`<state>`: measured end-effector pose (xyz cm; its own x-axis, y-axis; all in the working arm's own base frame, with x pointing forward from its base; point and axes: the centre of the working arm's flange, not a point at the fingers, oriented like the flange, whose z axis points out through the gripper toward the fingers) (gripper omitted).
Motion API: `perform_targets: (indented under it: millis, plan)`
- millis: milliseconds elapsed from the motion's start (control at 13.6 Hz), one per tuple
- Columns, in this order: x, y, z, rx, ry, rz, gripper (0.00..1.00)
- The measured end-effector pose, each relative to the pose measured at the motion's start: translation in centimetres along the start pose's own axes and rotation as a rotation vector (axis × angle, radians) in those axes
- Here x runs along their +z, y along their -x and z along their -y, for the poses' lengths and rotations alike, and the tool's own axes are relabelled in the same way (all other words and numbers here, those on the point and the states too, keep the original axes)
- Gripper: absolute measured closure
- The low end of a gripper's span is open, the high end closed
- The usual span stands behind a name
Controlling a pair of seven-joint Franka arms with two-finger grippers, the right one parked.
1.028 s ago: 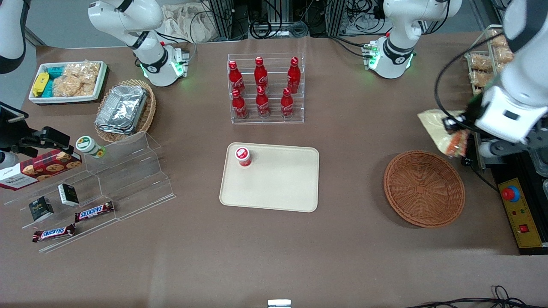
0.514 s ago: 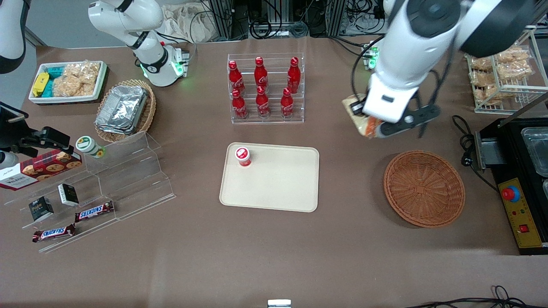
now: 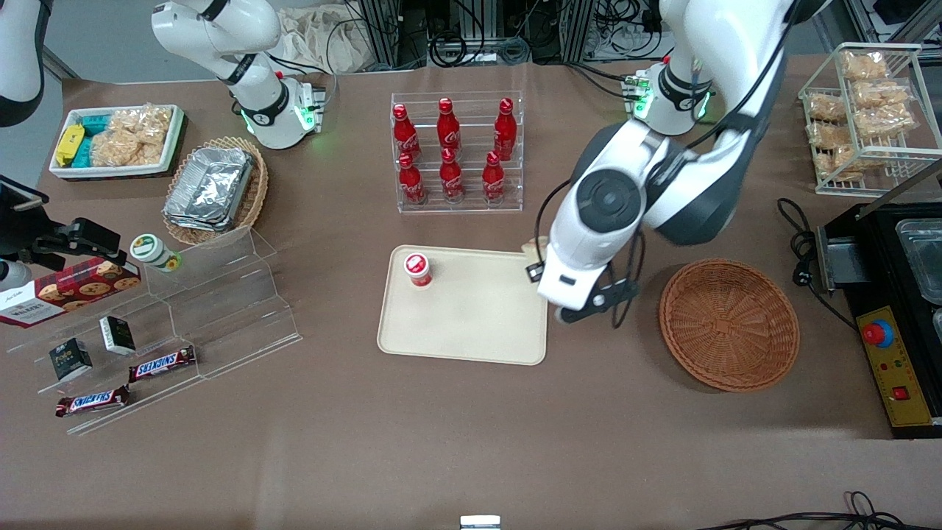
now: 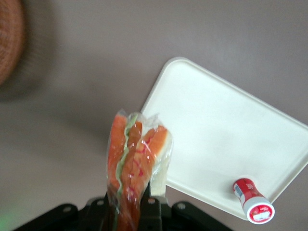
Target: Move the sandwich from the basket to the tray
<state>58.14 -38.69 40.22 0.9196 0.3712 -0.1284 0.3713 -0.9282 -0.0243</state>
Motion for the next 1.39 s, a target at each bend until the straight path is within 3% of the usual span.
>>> perform_targets:
  millis: [220, 514, 734, 954, 1028, 1174, 1394]
  plan:
    - [7.8, -0.4, -2.5, 0.0, 0.001, 0.035, 0.78]
    - [14.1, -1.4, -2.5, 0.002, -0.052, 0.061, 0.78]
    - [17.1, -1.5, -3.2, 0.009, -0.04, 0.061, 0.85]
    - [17.3, -1.4, -3.4, 0.011, -0.034, 0.058, 0.82]
    - [16.9, -1.6, -3.6, 0.01, -0.028, 0.054, 0.78]
    - [15.0, -2.1, -3.9, -0.016, -0.001, 0.031, 0.57]
    - [7.1, -3.3, -3.3, -0.108, 0.076, -0.06, 0.28]
